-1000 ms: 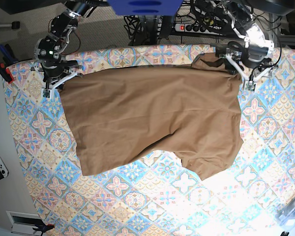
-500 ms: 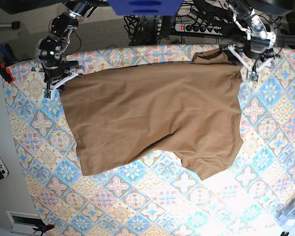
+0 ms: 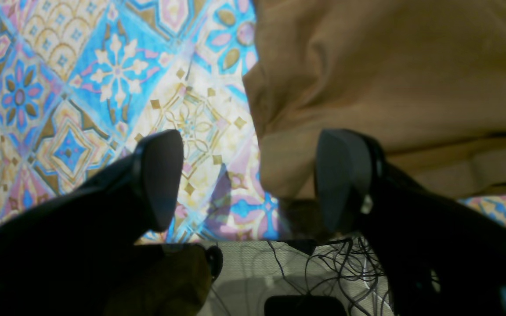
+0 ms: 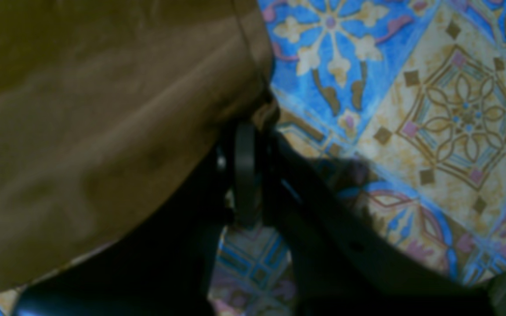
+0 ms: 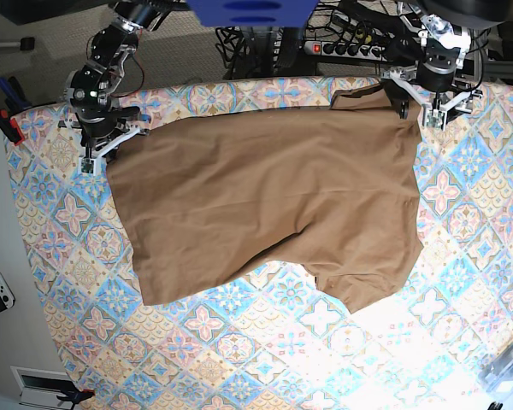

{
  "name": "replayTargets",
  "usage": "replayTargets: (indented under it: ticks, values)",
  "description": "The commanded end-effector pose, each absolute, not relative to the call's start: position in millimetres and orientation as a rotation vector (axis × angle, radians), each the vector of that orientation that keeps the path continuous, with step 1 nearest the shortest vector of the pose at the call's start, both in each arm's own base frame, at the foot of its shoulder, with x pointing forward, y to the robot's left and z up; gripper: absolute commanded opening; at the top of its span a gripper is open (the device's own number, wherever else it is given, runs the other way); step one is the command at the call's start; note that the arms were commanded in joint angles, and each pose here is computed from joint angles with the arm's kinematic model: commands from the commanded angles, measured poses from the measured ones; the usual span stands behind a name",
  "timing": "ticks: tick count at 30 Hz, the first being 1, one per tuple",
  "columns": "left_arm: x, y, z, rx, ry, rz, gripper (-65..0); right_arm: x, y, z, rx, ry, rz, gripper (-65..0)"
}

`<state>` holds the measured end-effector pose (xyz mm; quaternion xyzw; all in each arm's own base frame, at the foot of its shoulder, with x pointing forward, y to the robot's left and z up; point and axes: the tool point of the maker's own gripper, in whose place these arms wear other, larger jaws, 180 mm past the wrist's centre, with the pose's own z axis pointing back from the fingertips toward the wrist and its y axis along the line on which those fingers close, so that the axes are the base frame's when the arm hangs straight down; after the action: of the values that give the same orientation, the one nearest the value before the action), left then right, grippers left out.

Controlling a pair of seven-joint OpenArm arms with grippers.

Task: Layout the t-shirt on the table in an organized manner, then fold the t-shirt properly
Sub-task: 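Hold the shirt with both grippers and stretch it taut between them, then lift the shirt edge with both grippers and pull it across the table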

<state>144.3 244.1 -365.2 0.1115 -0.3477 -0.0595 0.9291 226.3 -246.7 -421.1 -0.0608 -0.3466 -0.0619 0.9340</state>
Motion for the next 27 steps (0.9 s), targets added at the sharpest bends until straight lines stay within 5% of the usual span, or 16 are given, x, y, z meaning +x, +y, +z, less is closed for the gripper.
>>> replayTargets:
  ticks: [1,12,27]
  values:
    - [144,248,-358,0.246,-0.734,-0.109,-21.0,235,-251,-410,-0.136,-0.755,-0.127,-65.0]
    - [167,212,-351,0.094,-0.846,-0.102,-21.0,244,-234,-410,-0.105,-0.764,-0.082,-65.0]
    - [111,222,-385,0.079,-0.686,-0.053,-21.0,245,-232,-410,-0.101,-0.765,-0.077,-65.0]
